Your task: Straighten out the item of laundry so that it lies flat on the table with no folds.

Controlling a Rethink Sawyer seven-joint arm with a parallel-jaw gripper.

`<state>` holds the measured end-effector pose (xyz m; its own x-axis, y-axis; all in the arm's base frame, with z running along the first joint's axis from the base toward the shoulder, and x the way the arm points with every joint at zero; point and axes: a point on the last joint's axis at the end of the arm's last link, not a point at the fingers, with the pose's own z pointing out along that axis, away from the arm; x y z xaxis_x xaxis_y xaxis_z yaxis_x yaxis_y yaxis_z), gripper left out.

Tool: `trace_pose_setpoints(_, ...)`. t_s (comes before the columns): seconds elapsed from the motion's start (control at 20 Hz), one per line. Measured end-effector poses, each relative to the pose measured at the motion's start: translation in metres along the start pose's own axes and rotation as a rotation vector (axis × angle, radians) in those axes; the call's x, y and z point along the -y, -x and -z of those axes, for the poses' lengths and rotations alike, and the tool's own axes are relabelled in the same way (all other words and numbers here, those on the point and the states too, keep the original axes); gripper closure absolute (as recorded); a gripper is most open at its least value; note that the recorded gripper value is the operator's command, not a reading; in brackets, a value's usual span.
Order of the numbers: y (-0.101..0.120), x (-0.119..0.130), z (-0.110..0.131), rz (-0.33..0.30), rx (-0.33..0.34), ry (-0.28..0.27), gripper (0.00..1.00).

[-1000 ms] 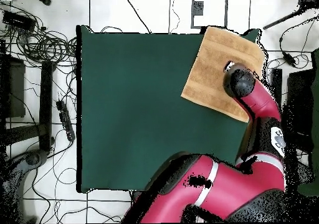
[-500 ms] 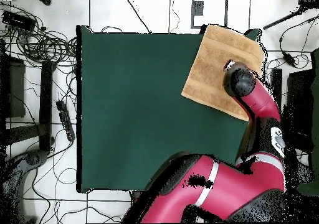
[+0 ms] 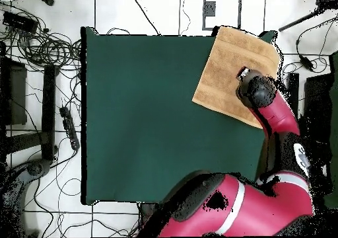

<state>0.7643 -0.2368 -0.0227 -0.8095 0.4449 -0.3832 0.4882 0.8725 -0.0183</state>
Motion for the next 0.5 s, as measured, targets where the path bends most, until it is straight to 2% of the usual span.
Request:
trace_pose_setpoints(0.3, 0.013, 0.015, 0.035, -0.030, -0.060, 0.032, 0.00)
trace_pose_setpoints(0.5, 0.020, 0.033, 0.055, -0.046, -0.145, 0.069, 0.00)
